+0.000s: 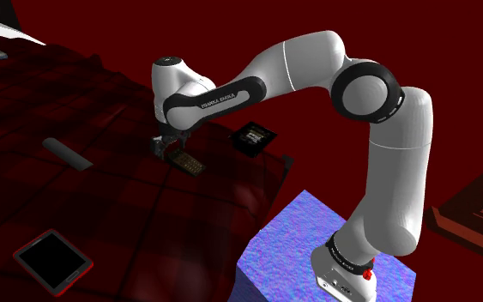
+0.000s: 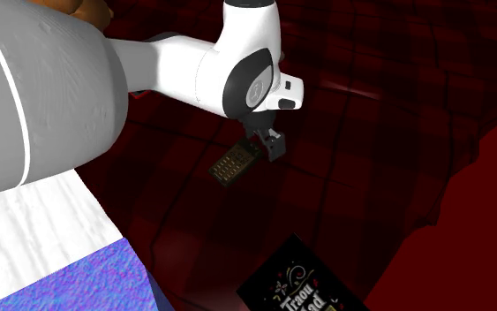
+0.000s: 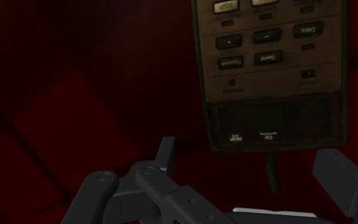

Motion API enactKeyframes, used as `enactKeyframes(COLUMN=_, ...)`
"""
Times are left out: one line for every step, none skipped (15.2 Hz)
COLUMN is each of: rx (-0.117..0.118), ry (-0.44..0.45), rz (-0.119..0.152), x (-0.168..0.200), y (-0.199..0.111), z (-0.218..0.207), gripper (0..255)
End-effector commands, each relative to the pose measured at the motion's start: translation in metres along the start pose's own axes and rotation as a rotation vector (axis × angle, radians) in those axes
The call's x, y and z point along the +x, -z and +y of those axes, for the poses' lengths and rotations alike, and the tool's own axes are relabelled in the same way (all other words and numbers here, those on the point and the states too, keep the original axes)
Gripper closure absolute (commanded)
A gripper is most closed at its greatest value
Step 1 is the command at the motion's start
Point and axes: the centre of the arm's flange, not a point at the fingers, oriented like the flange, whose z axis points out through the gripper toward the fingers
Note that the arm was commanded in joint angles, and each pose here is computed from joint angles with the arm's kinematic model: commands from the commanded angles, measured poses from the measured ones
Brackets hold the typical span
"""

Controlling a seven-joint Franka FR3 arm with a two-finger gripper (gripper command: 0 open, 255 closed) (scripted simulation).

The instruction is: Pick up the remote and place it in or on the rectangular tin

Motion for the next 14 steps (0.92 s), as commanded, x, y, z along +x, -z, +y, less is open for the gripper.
enactKeyframes(rx=0.000, ry=0.000, rz=0.000, x=0.000, y=0.000, z=0.000, gripper=0)
enactKeyframes(rx=0.000, ry=0.000, rz=0.000, x=0.000, y=0.000, z=0.000, gripper=0)
enactKeyframes(rx=0.000, ry=0.000, rz=0.000, x=0.000, y=0.000, z=0.000, gripper=255)
enactKeyframes(rx=0.000, ry=0.000, rz=0.000, x=0.000, y=0.000, z=0.000, gripper=255)
enactKeyframes(rx=0.000, ry=0.000, rz=0.000, x=0.000, y=0.000, z=0.000, gripper=255)
enactKeyframes(rx=0.000, ry=0.000, rz=0.000, x=0.000, y=0.000, z=0.000, gripper=255)
enactKeyframes(rx=0.000, ry=0.000, rz=0.000, x=0.000, y=-0.001, z=0.001, gripper=255)
enactKeyframes(rx=0.000, ry=0.000, rz=0.000, x=0.000, y=-0.001, z=0.001, gripper=255)
enactKeyframes(rx=0.000, ry=0.000, rz=0.000, x=0.001, y=0.000, z=0.002, gripper=255)
enactKeyframes(rx=0.000, ry=0.000, rz=0.000, x=0.000, y=-0.002, z=0.001, gripper=255)
enactKeyframes(rx=0.000, ry=0.000, rz=0.000, x=0.001, y=-0.001, z=0.001, gripper=255)
enactKeyframes(rx=0.000, ry=0.000, rz=0.000, x=0.000, y=0.000, z=0.000, gripper=255)
enactKeyframes(rx=0.000, ry=0.000, rz=0.000, x=0.000, y=0.005, z=0.001, gripper=255)
enactKeyframes(rx=0.000, ry=0.000, rz=0.000, x=0.000, y=0.010, z=0.001, gripper=255)
